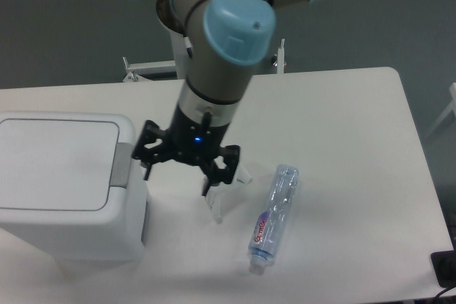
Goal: Open the trash can
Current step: 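Move the gripper across the table to the trash can lid's edge, then push the gripper against the lid edge to flip the lid open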
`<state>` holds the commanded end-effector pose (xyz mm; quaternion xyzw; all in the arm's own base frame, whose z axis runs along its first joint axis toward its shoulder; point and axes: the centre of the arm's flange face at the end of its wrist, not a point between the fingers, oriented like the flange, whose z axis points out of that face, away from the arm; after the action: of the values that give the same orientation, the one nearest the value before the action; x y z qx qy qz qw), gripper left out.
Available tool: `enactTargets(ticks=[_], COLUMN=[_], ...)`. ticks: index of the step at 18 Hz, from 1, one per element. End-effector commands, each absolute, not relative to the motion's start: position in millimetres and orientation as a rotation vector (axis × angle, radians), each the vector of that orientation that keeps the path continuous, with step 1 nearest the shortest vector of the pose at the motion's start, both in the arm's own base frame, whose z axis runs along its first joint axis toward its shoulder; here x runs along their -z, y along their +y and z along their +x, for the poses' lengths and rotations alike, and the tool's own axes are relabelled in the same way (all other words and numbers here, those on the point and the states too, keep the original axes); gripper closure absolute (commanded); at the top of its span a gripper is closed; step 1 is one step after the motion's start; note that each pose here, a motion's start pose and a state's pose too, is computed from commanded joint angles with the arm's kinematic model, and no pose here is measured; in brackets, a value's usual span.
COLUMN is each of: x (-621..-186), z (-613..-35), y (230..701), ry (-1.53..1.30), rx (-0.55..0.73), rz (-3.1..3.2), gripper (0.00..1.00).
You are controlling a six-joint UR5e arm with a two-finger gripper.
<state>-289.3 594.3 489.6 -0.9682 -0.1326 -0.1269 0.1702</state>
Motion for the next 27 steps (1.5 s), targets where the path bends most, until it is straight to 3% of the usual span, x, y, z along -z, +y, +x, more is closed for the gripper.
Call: enactTargets(ticks=[27], x=[-481], z=[-276], y=[589], ry=[-0.379], rx=[0.366], rz=[-2.747], gripper=[0.00])
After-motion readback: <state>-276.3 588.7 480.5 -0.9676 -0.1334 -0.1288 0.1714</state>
